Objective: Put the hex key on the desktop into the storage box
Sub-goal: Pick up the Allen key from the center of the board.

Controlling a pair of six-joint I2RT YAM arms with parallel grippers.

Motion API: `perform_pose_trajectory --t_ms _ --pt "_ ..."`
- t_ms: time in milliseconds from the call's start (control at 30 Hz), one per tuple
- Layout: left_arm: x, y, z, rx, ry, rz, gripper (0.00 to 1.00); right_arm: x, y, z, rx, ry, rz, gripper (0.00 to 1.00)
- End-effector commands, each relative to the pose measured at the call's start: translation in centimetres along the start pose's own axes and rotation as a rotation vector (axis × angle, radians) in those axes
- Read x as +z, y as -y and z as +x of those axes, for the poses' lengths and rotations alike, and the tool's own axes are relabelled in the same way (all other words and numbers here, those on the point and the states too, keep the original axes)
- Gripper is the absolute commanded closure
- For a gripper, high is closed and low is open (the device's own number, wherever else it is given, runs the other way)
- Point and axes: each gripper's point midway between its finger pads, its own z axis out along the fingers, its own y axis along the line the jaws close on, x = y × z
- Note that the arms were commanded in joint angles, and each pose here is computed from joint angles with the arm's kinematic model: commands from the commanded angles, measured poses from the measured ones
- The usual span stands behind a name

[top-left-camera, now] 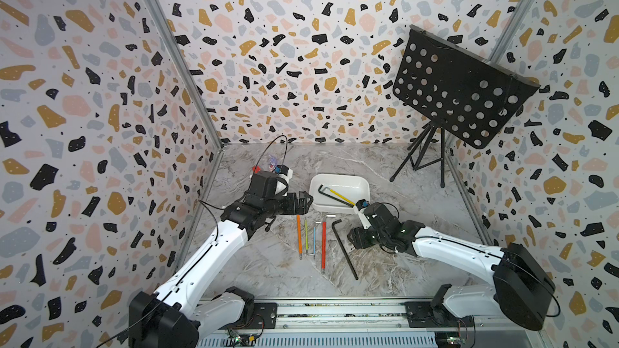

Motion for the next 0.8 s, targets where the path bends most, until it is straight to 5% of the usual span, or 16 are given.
perform_pose_trajectory --t_ms 0,767 --pt "-1.2 -0.2 -1.0 0.027 0.058 -0.03 0.0 0.3 -1.1 -1.0 -0.008 -0.002 0.032 0.35" --pt "-1.5 -0.5 -1.2 0.029 0.071 -0.054 0.0 5.0 -1.5 2.5 -0.099 -0.216 0.214 0.43"
